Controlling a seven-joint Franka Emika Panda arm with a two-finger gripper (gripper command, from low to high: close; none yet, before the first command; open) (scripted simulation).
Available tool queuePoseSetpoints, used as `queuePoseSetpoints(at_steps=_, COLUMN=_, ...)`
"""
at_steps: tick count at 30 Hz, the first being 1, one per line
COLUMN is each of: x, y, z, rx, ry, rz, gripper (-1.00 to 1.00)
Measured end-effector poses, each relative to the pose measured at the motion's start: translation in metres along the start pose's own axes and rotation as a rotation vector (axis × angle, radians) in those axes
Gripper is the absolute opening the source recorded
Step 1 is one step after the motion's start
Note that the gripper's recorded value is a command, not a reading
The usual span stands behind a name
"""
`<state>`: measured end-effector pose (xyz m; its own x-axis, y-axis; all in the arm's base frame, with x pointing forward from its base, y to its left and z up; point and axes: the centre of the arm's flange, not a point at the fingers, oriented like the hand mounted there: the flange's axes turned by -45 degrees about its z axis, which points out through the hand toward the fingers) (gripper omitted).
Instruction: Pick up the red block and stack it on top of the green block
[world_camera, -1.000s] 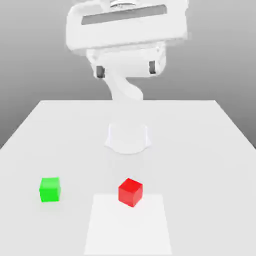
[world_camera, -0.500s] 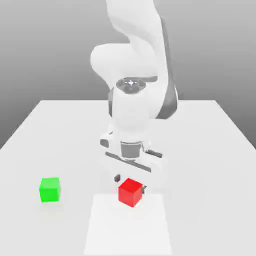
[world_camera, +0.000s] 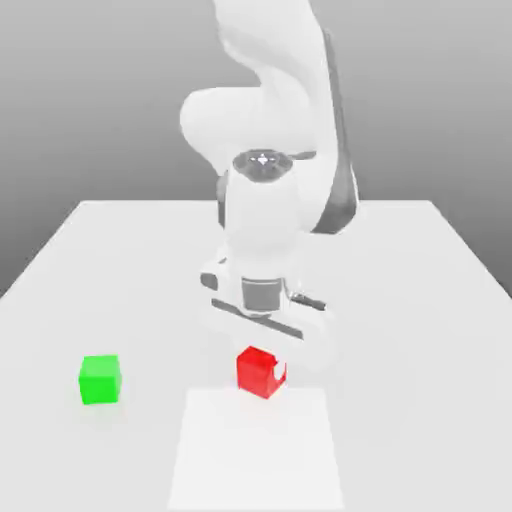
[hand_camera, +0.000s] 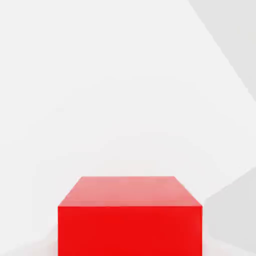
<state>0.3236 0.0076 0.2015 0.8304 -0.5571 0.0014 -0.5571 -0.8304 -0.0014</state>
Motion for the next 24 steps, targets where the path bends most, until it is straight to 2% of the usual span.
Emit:
queuePoseSetpoints(at_steps=7, x=0.052, y=0.061, z=-0.022, rx=0.001, ry=0.002, rz=-0.040, gripper=-1.00)
queuePoseSetpoints(at_steps=17, x=0.105, y=0.200, z=-0.043, rx=0.000, ry=-0.001, rz=-0.108, gripper=-1.00)
queuePoseSetpoints(at_steps=24, x=0.111, y=0.212, z=-0.010, rx=0.006, ry=0.002, rz=-0.121, gripper=-1.00)
